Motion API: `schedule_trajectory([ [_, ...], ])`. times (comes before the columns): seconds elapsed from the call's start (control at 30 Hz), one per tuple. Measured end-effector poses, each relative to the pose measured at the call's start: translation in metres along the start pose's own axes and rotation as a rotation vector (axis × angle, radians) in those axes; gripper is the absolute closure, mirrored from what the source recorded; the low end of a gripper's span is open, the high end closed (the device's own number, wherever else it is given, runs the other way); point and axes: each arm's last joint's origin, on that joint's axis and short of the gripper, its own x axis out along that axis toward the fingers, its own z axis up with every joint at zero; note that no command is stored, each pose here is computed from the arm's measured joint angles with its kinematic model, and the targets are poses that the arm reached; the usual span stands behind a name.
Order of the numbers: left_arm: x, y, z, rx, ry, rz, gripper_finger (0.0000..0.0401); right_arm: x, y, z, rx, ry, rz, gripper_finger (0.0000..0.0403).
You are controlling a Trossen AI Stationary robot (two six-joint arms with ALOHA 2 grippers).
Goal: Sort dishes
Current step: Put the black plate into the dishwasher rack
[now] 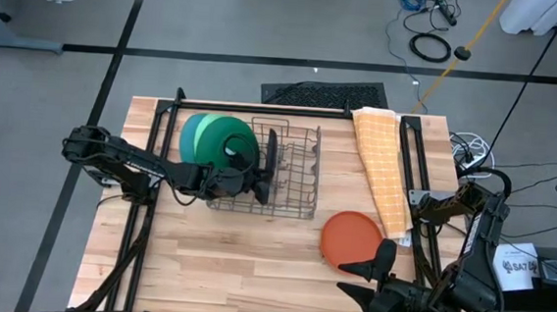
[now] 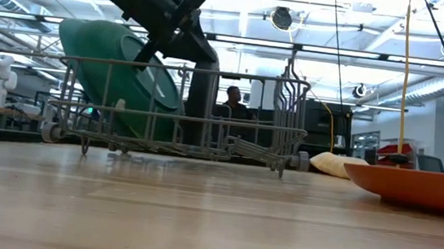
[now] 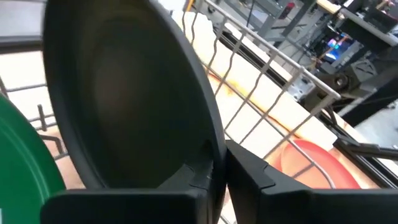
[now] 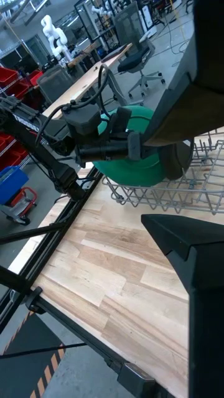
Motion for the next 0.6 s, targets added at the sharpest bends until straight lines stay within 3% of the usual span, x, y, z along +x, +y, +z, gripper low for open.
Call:
schedule_trajectory([
  [0.4,-0.002,0.001,0.003,0.001,-0.038,0.03,0.0312,0.0,0.0,0.0,0.001,0.001,-0.001,0.022],
  [0.6,-0.007,-0.002,0.013,0.035,-0.083,0.041,0.0306,0.0,0.0,0.0,0.001,0.0,0.0,0.022],
])
